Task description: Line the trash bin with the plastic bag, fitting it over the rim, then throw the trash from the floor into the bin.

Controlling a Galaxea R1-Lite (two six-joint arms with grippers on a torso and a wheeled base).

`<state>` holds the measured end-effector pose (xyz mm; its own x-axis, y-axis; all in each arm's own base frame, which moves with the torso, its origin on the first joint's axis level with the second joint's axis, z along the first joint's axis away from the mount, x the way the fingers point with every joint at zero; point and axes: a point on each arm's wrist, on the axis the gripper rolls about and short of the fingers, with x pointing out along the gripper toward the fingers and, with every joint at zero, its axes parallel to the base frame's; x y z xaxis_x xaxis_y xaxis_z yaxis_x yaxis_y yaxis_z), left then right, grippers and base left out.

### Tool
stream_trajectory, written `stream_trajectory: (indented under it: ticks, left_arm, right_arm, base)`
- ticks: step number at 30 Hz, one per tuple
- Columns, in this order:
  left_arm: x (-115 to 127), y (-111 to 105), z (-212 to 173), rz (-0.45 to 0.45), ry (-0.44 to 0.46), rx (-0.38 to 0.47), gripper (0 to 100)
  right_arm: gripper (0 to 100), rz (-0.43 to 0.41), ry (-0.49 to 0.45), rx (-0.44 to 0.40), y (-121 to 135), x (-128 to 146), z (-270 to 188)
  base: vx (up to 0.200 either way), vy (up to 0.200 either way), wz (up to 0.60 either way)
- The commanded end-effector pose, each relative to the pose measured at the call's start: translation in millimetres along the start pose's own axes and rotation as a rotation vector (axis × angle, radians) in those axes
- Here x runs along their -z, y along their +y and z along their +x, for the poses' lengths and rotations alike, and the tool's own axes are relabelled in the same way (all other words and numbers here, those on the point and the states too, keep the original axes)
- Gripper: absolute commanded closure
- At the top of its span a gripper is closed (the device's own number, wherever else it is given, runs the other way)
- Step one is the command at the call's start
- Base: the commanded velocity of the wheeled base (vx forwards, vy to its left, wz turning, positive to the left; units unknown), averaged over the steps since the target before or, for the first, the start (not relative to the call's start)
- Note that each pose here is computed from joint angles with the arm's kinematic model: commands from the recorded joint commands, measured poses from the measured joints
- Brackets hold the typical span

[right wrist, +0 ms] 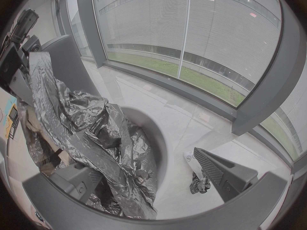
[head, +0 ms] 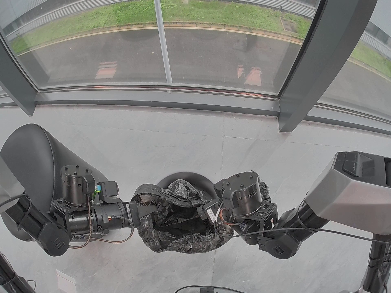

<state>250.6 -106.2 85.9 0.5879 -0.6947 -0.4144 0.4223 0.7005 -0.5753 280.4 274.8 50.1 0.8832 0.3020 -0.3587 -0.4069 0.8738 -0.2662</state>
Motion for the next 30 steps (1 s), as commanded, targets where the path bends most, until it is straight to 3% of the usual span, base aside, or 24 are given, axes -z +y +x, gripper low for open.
stream_trajectory:
  ticks: [1,16,24,30]
  left_arm:
    - [8,8,11,0.079,0.005,-0.105,100]
    - [-11,5,30,0.135,-0.08,-0.059,100]
    - [-11,16,44,0.186,-0.067,-0.089,100]
    - [-11,24,50,0.227,-0.078,-0.146,100]
  right_arm:
    - [0,0.002,0.001,0.038,-8,1,4]
    - [0,0.041,-0.016,0.1,-30,-4,20]
    - [0,0.083,-0.096,0.138,-38,-11,35]
    - [0,0.081,-0.097,0.146,-41,-8,42]
  base:
    - [0.0,0.0,0.0]
    - [0.0,0.0,0.0]
    - [0.0,0.0,0.0]
    - [0.0,0.0,0.0]
